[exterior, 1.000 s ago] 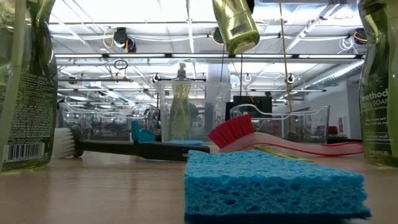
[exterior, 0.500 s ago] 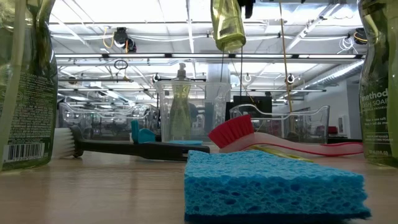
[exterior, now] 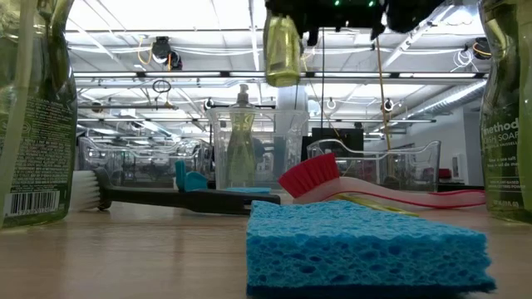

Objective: Pick & Place Kitchen Sink Supplies
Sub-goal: Put the yellow dish soap into the white bin

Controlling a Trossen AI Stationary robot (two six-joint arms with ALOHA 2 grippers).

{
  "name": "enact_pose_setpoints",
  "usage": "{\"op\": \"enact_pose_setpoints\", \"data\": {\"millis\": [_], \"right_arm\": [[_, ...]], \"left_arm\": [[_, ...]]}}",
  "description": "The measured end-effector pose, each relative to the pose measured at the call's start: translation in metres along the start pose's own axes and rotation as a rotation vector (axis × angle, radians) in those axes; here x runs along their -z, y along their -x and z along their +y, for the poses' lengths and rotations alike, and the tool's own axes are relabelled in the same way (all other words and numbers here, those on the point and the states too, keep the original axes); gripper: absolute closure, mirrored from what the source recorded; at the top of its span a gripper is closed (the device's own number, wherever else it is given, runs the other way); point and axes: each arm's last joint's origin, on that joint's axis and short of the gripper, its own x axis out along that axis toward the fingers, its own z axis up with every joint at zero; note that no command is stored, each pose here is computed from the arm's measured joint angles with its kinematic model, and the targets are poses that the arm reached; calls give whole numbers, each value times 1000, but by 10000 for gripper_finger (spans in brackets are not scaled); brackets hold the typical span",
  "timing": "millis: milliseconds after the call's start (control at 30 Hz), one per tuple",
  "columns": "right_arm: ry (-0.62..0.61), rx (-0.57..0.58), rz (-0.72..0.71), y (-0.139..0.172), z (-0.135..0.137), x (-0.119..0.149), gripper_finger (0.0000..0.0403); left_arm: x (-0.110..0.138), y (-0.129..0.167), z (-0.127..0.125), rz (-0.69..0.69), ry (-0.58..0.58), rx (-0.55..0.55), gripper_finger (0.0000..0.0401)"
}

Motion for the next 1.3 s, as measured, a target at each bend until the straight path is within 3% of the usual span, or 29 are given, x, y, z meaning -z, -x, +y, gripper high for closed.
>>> {"op": "enact_pose_setpoints", "data": {"millis": [200,400,767,967,1300], "right_arm": [[-24,53,-22,-6,-27,17,216],[-27,76,-29,-9,-42,24,215],[-12,99,16,-29,-53,45,216],[39,163,32,-28,-60,45,213],[35,214,105,-31,-63,65,212]], "left_arm": [[7,10,25,-30,34,-41,88],[37,9,49,-42,95,-49,88],[87,5,81,-139,166,83,75],[108,1,91,-138,194,113,87],[120,-9,97,-106,200,106,86]]}}
